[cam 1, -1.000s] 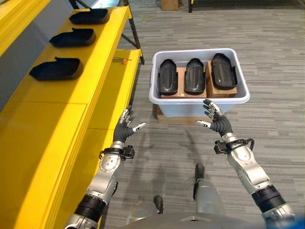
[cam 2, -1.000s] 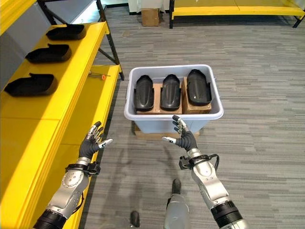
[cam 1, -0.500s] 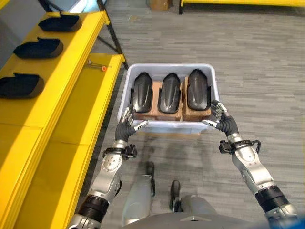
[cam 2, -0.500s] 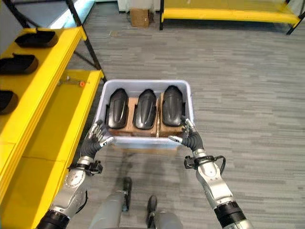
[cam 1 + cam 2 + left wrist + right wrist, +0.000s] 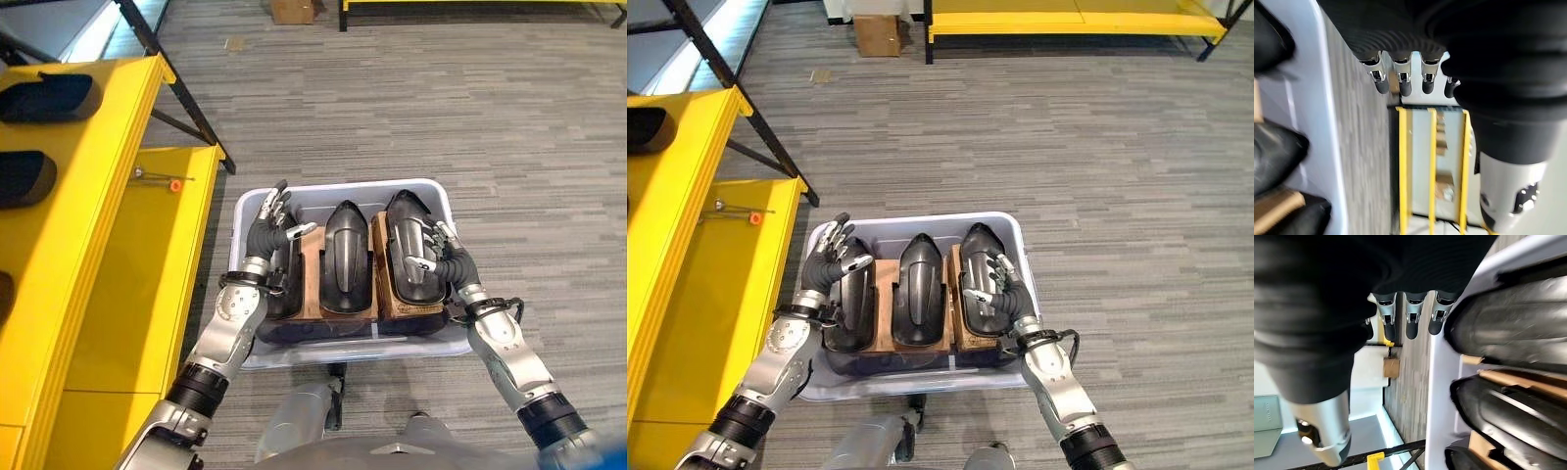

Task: Move parts from the plastic box to the shelf.

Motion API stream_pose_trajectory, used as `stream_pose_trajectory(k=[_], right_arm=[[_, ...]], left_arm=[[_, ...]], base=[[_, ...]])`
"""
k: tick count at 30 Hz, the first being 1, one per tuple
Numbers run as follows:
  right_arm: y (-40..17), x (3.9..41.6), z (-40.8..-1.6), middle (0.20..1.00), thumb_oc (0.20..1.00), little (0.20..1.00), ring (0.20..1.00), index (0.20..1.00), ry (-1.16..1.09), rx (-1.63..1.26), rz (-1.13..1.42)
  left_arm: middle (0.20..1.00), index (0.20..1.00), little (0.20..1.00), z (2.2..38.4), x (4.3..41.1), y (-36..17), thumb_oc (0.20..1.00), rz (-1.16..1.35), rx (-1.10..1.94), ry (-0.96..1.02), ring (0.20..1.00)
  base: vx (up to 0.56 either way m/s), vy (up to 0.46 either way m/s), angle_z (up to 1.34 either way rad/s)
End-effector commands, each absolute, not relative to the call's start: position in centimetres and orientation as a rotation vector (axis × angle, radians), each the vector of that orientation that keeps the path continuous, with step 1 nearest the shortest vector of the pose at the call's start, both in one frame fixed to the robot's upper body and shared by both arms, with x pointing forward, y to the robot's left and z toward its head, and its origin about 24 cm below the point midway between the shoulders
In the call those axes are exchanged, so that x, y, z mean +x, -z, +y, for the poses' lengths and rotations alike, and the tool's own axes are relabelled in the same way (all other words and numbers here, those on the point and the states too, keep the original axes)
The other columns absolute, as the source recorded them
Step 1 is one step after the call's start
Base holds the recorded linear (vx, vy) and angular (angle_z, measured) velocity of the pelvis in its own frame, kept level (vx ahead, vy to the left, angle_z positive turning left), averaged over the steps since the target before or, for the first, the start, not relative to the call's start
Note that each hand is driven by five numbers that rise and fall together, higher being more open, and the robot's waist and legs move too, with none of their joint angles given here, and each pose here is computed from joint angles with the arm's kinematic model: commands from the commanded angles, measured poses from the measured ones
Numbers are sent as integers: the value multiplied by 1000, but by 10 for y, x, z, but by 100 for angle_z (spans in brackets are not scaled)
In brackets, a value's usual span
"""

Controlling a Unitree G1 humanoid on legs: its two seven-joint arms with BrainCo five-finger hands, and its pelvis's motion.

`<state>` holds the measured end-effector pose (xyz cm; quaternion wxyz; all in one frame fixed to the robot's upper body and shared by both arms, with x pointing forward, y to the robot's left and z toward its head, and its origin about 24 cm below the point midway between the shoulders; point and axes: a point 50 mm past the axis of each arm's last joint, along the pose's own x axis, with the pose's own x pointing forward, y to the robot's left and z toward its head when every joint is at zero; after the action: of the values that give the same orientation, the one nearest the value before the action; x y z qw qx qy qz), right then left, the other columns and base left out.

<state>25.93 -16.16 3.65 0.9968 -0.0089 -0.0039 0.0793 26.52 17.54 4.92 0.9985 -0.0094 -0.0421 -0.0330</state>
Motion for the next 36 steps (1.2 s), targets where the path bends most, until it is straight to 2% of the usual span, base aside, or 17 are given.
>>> stream_pose_trajectory(k=[1,21,29,36], right_arm=[[-60,265,-163,1000,1000,1000,1000,1000,-157,-3,-127],[-49,254,-171,1000,1000,1000,1000,1000,-198,-1,-73],[-58,257,-176,1000,1000,1000,1000,1000,-188,-17,-110],[-56,258,-177,1000,1000,1000,1000,1000,-162,-15,-106]], left_arm=[[1000,1000,1000,181,261,-74,1000,-215,-5,65,1000],[1000,1000,1000,189,237,-50,1000,-106,-73,66,1000],[1000,1000,1000,184,241,-51,1000,-112,-87,89,1000],[1000,1000,1000,180,244,-54,1000,-123,-108,94,1000]], base=[[89,169,2],[52,-101,4],[-67,-116,30],[2,94,20]])
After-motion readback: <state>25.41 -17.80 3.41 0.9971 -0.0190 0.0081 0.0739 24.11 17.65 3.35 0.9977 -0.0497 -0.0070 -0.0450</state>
